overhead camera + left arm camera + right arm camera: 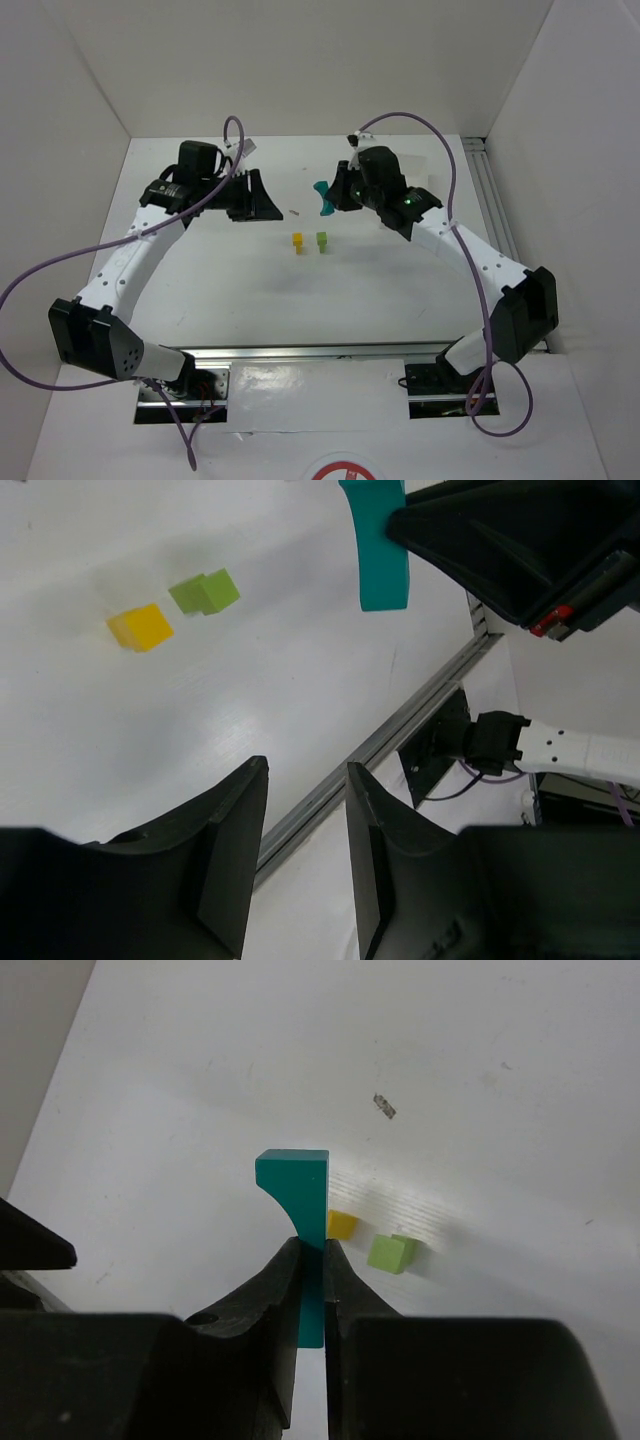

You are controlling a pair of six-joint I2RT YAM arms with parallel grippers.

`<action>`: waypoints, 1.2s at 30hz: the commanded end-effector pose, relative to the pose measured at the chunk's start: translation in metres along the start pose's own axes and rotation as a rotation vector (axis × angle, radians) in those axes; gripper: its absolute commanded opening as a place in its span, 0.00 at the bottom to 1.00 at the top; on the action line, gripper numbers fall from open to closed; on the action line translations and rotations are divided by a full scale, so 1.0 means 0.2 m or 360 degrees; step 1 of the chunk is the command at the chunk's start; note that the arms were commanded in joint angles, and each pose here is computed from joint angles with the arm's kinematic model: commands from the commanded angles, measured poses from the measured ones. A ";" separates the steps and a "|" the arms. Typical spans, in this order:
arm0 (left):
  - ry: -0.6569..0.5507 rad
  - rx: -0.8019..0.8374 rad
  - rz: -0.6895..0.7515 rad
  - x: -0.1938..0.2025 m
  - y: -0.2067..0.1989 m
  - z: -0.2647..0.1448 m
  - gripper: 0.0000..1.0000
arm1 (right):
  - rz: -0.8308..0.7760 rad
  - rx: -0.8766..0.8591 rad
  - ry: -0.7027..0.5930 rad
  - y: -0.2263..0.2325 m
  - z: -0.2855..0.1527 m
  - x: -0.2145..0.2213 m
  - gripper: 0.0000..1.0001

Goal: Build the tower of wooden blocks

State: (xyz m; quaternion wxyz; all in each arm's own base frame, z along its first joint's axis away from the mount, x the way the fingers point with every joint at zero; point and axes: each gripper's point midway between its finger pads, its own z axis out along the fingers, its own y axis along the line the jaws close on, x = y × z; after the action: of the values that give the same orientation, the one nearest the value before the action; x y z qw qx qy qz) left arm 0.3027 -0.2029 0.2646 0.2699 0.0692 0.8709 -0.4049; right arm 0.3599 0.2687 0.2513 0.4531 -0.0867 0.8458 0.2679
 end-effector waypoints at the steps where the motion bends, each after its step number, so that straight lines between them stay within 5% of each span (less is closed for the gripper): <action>1: -0.0172 -0.0034 0.0034 -0.14 -0.05 -0.04 0.49 | 0.0126 -0.0006 -0.0126 0.10 0.01 -0.15 0.14; 5: -0.0219 -0.0089 0.0031 -0.18 -0.02 -0.05 0.66 | 0.0096 -0.0024 -0.0128 0.15 0.02 -0.16 0.14; 18: -0.0204 0.0020 0.0077 -0.30 -0.06 -0.02 0.66 | -0.0287 -0.0272 -0.0122 0.26 -0.10 -0.14 0.15; 24: -0.0054 0.0170 0.0060 -0.27 -0.05 0.09 0.69 | -0.0332 -0.0385 -0.0142 0.31 -0.14 -0.15 0.15; 36: -0.0053 0.0407 0.0094 -0.29 -0.18 0.10 0.71 | -0.0406 -0.0432 -0.0075 0.37 -0.11 -0.09 0.15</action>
State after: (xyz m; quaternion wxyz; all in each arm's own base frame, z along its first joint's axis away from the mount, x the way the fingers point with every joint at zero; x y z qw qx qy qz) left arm 0.3507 -0.2266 0.2803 0.2642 0.0866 0.8376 -0.4702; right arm 0.3299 0.3098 0.2753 0.4610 -0.2281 0.8003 0.3082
